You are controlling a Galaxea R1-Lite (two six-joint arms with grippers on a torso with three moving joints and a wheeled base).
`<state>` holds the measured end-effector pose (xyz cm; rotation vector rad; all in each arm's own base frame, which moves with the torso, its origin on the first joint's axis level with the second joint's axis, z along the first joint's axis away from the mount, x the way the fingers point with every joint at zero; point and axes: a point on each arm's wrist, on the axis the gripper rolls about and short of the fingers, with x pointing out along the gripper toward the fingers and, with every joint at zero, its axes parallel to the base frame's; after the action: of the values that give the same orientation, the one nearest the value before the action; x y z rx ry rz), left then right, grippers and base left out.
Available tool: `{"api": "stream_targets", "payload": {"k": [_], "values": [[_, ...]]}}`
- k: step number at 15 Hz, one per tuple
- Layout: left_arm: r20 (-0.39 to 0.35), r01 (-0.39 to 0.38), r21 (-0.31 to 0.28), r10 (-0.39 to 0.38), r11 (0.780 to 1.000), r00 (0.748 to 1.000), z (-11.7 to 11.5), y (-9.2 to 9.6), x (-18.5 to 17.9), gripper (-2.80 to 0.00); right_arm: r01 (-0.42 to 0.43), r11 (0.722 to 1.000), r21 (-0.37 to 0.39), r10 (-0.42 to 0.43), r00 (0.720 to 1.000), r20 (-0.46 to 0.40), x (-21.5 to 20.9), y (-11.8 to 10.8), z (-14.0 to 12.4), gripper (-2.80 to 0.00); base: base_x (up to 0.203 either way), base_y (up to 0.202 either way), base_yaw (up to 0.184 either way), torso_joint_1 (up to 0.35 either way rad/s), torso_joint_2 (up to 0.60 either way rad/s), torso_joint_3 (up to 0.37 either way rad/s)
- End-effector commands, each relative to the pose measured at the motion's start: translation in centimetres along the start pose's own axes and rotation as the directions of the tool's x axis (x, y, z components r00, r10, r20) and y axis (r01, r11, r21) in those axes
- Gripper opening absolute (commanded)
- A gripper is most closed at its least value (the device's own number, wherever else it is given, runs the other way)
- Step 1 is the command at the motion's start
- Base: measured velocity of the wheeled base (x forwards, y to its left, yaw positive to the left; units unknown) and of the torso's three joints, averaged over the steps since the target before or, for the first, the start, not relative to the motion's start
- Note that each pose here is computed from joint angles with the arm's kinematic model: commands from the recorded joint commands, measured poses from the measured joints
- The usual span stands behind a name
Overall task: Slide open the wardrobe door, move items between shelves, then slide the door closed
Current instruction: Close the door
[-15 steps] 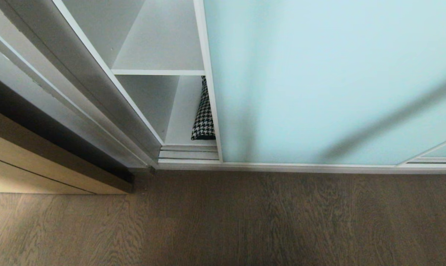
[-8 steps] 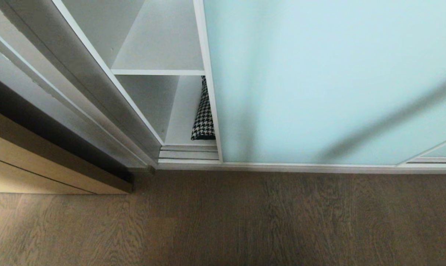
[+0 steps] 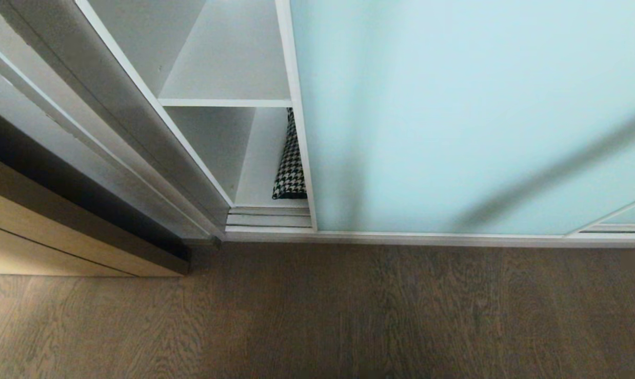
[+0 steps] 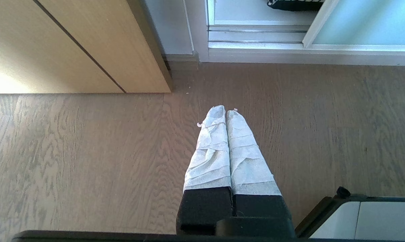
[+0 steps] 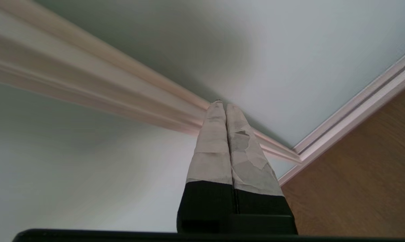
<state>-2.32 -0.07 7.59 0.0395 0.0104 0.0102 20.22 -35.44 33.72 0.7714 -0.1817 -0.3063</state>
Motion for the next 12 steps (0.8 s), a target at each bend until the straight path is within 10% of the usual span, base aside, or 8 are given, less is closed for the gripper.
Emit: {"api": "stream_targets", "payload": {"k": [1,12], "values": [[0.0,0.0,0.0,0.0,1.0,1.0,0.0,0.0,0.0,-2.8,-0.015,1.0,0.004,0.015,1.0,-0.005,0.5,-0.2,-0.2,-2.8,0.0,0.0,0.0,0.0,0.0,0.0],[0.001,0.0,0.0,0.0,1.0,1.0,0.0,0.0,0.0,-2.8,-0.067,0.998,0.02,0.067,0.998,-0.012,2.7,-0.9,-1.4,-2.8,0.0,0.0,0.0,0.0,0.0,0.0]]}}
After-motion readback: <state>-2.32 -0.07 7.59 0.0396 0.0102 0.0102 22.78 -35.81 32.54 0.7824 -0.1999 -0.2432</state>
